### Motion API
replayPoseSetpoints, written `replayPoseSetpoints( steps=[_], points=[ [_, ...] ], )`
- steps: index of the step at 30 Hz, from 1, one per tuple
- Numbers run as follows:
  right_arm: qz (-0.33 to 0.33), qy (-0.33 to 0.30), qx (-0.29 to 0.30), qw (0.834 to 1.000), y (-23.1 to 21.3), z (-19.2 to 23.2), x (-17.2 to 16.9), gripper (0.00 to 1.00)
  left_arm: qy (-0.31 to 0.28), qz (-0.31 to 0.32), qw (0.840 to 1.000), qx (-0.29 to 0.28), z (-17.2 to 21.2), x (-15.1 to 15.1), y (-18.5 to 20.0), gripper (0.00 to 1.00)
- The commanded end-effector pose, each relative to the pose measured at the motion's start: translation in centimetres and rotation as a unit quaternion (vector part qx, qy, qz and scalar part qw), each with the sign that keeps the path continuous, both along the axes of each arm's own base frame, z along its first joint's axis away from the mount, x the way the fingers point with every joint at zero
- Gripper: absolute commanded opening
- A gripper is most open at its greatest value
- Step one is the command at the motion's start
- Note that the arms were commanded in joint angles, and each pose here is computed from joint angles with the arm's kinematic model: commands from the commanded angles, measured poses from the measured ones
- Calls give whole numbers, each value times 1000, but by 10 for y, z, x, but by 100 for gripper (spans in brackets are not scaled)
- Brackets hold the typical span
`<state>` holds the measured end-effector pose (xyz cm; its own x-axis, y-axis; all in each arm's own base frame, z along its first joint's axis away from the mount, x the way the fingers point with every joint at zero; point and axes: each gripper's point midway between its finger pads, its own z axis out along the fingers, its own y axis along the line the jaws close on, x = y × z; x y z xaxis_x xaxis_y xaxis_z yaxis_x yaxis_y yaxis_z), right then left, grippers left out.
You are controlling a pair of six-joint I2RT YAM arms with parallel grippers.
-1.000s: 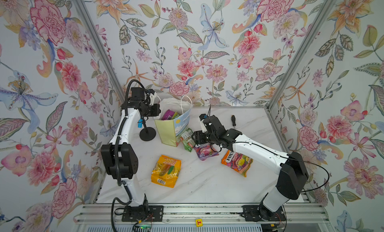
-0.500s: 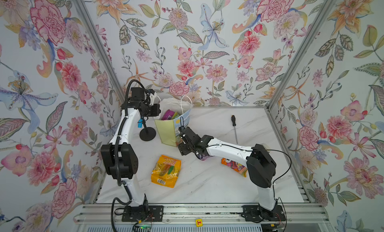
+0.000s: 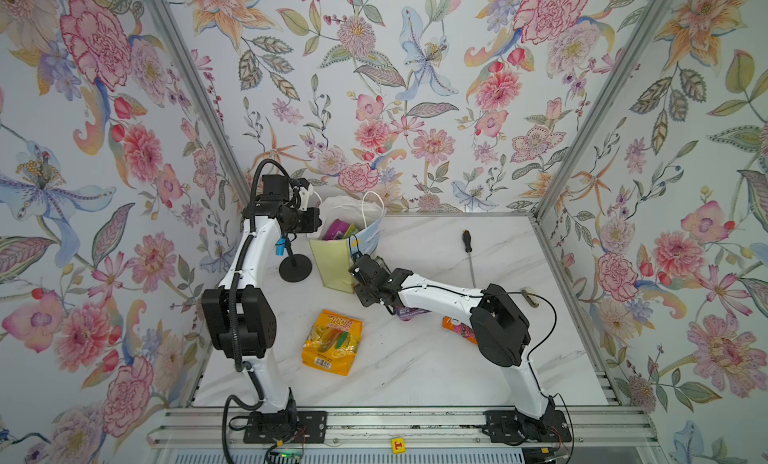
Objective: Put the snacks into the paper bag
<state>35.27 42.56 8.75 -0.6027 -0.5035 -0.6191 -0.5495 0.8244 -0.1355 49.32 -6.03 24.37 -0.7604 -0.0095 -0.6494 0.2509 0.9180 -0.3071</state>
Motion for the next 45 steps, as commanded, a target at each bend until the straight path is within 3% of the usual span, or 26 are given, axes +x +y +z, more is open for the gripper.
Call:
replayPoseSetpoints(
  steps=[1,4,6,10,16,29,36,45],
  points=[
    [-8,-16,-22,1000,-3,0,9,48,-21,2,1000,-7,20,-6,4,3],
    [-9,-13,-17,1000,0,-2,11,24,-20,2,1000,-7,20,-7,4,3],
    [-13,-17,-12,1000,0,3,12,0,-22,2,1000,-6,21,-7,4,3],
    [-22,-31,7,999,-3,29,12,0,-21,2,1000,-6,20,-6,4,3],
    [-28,-61,90,994,-13,108,3,0,-21,2,1000,-5,20,-6,4,3],
    [-55,-100,231,966,-86,235,-3,0,-21,3,1000,-7,20,-6,4,3],
    [-50,-139,285,947,-101,300,17,0,-21,2,1000,-8,20,-6,4,3],
    [-20,-184,323,928,-80,357,51,0,-22,2,1000,-8,21,-7,4,3]
  ],
)
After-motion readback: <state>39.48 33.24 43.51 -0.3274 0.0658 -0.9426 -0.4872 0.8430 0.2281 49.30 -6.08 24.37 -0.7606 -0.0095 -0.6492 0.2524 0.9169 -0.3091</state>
